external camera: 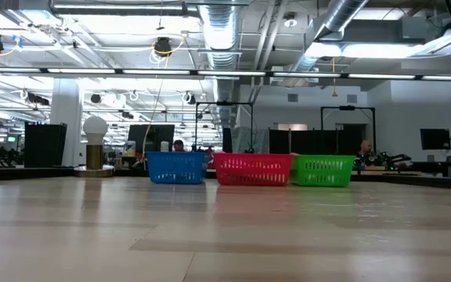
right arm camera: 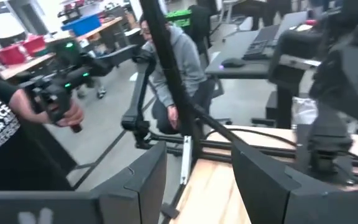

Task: Pick & Place Markers
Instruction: Return to Home Position

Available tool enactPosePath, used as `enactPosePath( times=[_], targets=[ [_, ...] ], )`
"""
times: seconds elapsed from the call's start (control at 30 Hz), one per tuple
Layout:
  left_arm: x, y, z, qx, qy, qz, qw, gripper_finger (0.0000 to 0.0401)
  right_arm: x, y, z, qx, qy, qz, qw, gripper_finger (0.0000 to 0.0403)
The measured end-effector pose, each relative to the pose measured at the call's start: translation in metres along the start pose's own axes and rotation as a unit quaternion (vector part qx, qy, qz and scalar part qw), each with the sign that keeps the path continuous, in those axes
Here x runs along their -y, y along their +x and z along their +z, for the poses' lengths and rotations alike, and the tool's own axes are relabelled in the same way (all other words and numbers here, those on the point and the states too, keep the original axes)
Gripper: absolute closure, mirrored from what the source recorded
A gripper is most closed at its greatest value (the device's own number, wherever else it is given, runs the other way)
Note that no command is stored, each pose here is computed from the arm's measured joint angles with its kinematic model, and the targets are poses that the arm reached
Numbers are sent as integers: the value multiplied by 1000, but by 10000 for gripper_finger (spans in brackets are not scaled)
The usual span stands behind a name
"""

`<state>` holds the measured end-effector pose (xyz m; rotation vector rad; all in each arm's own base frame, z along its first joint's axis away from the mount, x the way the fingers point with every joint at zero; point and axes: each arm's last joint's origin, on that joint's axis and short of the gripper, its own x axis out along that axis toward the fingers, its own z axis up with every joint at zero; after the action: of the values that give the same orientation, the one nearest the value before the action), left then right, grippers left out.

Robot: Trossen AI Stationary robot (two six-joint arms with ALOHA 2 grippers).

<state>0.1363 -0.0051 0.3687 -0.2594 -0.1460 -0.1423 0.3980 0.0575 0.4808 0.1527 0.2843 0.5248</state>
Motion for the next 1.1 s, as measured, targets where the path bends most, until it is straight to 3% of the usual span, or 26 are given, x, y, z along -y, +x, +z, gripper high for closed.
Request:
enactPosePath(
  times=[0.13,0.3,0.5,0.6,0.77,0.93,1.1],
  targets=[
    [0,-8,-1,11,13,-1,1000,311,3,-4,-2,-16,5,17,1000,234],
    [-5,-18,-22,12,-6,13,1000,311,-2,-26,3,-25,-17,17,999,234],
    [-15,-28,-59,58,-9,14,998,311,-28,-92,19,-18,-52,4,998,234],
    [-21,-30,-80,89,-7,15,996,311,-40,-122,20,-29,-63,-31,997,234],
    [-31,-32,-115,90,-33,31,995,311,-51,-145,16,-52,-72,-50,995,234],
    [-38,-39,-142,95,-65,28,993,311,-54,-155,-2,-43,-72,-51,995,234],
    [-39,-45,-157,111,-70,12,991,311,-52,-179,-49,20,-46,-80,995,234]
  ],
)
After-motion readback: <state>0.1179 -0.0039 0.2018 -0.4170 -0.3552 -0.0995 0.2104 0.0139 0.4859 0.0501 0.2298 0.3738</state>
